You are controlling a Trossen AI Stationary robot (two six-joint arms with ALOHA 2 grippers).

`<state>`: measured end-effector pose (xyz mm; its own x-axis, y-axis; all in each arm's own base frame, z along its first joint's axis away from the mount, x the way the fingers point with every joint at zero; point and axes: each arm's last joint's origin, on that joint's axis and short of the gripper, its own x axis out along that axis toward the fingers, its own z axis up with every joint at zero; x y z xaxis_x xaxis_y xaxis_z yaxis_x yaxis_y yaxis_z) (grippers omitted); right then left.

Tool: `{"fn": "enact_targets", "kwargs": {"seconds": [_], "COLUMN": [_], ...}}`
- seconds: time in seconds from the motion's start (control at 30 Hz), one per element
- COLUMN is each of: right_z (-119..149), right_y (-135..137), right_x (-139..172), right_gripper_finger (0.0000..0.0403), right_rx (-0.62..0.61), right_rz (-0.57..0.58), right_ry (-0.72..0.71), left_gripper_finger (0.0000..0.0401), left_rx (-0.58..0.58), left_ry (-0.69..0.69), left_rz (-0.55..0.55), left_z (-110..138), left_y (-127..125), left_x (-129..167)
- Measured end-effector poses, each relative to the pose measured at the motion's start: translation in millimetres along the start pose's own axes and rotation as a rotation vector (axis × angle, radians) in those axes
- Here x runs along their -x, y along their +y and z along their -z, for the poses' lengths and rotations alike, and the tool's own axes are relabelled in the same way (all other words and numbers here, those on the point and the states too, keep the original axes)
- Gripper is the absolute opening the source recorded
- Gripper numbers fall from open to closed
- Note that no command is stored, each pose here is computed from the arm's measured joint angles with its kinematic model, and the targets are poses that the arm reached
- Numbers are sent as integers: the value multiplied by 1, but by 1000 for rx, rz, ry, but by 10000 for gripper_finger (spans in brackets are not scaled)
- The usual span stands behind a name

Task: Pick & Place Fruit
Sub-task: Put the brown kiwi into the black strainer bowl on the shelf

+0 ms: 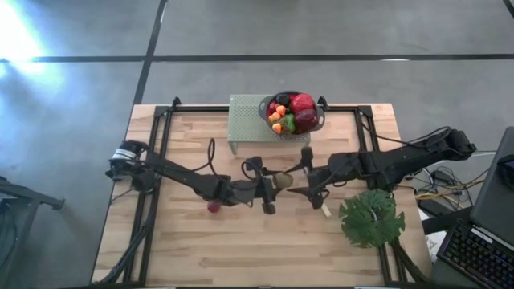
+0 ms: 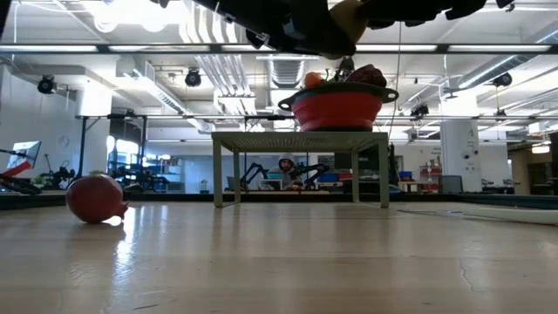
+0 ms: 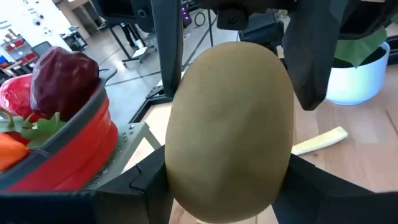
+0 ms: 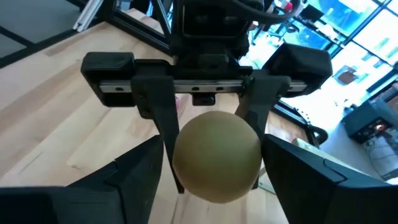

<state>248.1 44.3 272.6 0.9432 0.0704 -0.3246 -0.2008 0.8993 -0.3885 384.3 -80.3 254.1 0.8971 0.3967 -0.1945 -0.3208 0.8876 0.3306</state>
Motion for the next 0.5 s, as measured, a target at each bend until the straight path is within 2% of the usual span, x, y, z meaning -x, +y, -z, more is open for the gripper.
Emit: {"fn": "enact_targets", "kwargs": {"seconds": [0.5], "right_z": [1], "right_y": [-5], "right_x": [0], "right_gripper_finger": [215], "right_rx": [4], "right_rz": [21], "right_ry": [2], "left_gripper_finger": [213], "left_rx": [-13], "left_ry": [-34], "left_rz": [11], "left_z": [-3], "left_y": [10], "left_x": [-7]}}
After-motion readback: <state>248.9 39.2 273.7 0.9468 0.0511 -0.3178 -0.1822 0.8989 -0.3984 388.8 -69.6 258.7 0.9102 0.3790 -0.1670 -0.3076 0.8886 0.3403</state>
